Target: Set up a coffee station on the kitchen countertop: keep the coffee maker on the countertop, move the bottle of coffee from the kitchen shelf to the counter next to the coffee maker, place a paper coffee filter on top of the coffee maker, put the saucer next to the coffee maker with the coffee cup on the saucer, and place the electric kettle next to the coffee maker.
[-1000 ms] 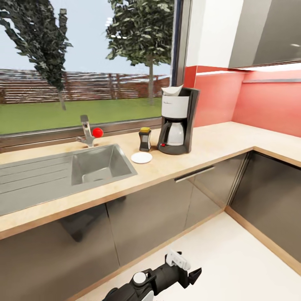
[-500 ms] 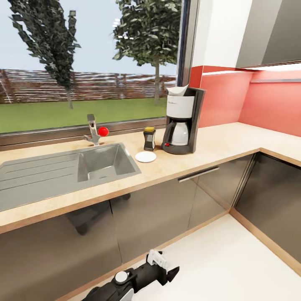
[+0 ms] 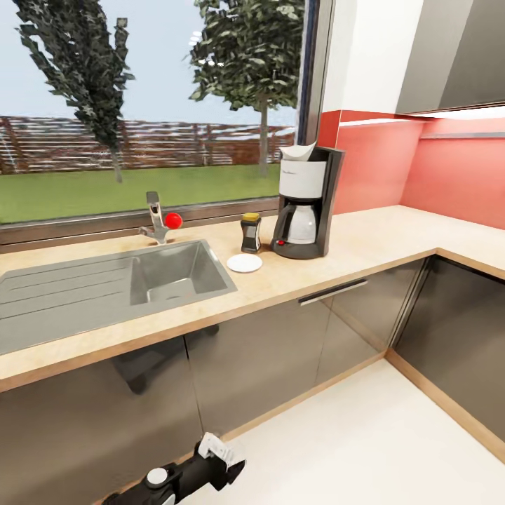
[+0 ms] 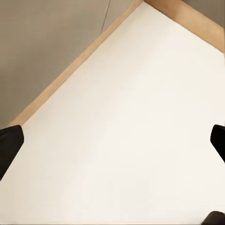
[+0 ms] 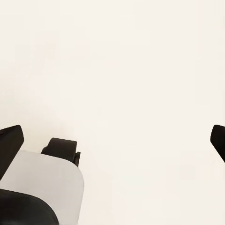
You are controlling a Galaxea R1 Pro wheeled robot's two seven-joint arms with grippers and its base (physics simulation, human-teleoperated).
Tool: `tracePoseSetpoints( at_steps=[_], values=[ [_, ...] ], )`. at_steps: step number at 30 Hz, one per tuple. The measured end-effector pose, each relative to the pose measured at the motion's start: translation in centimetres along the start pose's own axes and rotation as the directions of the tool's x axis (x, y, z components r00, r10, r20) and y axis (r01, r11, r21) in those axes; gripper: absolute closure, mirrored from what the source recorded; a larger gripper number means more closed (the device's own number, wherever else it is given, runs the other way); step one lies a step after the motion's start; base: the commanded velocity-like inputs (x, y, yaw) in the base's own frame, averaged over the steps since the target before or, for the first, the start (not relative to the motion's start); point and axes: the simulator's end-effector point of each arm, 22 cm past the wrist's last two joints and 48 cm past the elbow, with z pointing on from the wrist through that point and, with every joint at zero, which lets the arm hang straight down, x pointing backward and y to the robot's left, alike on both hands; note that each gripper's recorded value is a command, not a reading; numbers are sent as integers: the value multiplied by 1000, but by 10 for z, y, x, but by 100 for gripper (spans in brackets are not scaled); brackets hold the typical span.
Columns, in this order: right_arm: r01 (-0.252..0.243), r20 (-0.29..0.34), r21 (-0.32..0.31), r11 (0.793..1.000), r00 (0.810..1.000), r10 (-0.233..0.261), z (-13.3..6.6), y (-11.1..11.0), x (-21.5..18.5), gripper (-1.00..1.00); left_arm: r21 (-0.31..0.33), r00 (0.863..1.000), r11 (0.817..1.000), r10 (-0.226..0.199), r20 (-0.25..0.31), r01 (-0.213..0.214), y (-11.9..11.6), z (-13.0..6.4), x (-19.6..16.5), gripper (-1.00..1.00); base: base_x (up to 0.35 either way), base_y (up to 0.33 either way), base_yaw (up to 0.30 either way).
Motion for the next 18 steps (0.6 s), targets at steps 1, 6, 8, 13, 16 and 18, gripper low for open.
tracePoseSetpoints(
  at_steps=[1,6,8,13,16,18],
  values=[
    [0,0,0,1000,1000,0,0,0,0,-100,-13,1000,1000,-5,-14,5,6,-2,7,-100,0,0,0],
    [0,0,0,1000,1000,0,0,0,0,-100,-33,995,998,-47,-82,45,12,-15,55,-100,0,0,0],
    [0,0,0,1000,1000,0,0,0,0,-100,-42,992,993,-109,-61,106,18,-20,58,-100,0,0,0],
    [0,0,0,1000,1000,0,0,0,0,-100,-38,984,987,-159,-84,157,16,-30,82,-100,0,0,0],
    [0,0,0,1000,1000,0,0,0,0,-100,-64,972,981,-191,-139,184,23,-45,118,-100,0,0,0],
    [0,-1,0,1000,1000,0,0,0,0,-100,-81,954,969,-246,-171,235,26,-69,155,-100,0,0,0]
  ],
)
